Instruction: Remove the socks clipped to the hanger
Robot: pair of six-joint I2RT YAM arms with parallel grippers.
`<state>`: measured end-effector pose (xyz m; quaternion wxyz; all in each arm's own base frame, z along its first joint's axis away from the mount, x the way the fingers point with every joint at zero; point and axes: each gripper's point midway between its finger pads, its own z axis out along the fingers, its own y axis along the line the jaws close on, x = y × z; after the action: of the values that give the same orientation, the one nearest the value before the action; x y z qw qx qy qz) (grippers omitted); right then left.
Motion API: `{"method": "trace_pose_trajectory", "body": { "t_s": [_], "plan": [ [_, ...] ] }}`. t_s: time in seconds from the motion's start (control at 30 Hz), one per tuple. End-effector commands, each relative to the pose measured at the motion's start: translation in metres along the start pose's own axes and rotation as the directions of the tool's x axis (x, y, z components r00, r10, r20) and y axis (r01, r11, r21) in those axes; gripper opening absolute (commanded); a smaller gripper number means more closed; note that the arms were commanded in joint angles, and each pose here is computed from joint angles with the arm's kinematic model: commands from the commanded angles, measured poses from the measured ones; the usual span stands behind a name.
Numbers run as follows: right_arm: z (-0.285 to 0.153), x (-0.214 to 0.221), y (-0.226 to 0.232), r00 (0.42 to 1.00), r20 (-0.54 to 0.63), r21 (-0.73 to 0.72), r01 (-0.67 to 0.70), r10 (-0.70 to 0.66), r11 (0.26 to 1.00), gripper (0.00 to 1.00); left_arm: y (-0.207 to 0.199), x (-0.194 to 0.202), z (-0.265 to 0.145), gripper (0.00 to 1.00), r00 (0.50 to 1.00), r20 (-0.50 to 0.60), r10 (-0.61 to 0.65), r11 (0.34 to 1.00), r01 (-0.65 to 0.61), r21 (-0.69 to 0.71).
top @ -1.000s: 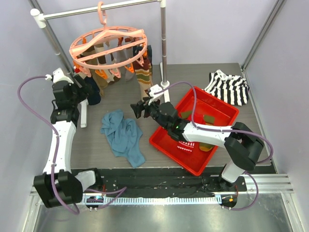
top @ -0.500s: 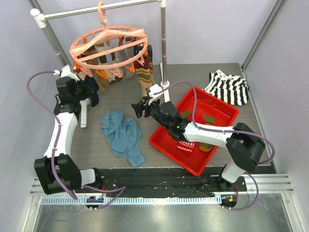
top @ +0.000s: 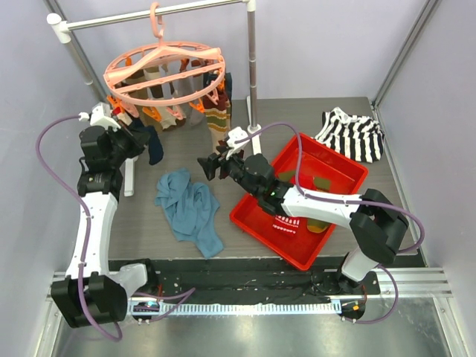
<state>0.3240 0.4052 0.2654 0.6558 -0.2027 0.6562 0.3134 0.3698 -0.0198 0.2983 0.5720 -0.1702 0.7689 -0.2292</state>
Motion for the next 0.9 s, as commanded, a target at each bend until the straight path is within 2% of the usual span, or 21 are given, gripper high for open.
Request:
{"method": "trace_pose_trajectory", "body": {
  "t_s": [0.0,0.43,0.67,0.87],
  "plan": [
    [0.001,-0.049,0.032,0.994,0.109,-0.075,-0.001,0.010,0.997,0.78,-0.028,0.012,-0.015,0.00,0.999,-0.044,-0.013,0.996,0.017,0.089],
    [0.010,-0.053,0.058,0.989,0.146,-0.092,0.048,-0.034,0.995,0.81,-0.088,0.040,-0.037,0.00,0.991,-0.134,0.022,0.966,0.014,0.258],
    [0.018,-0.044,0.057,0.987,0.152,-0.056,0.055,-0.046,0.997,0.82,-0.109,0.047,-0.043,0.00,0.987,-0.160,0.022,0.952,0.028,0.306],
    [0.030,-0.035,0.046,0.985,0.154,0.045,0.067,-0.073,0.997,0.82,-0.122,0.049,-0.048,0.00,0.983,-0.182,0.006,0.943,0.055,0.329]
  ]
}}
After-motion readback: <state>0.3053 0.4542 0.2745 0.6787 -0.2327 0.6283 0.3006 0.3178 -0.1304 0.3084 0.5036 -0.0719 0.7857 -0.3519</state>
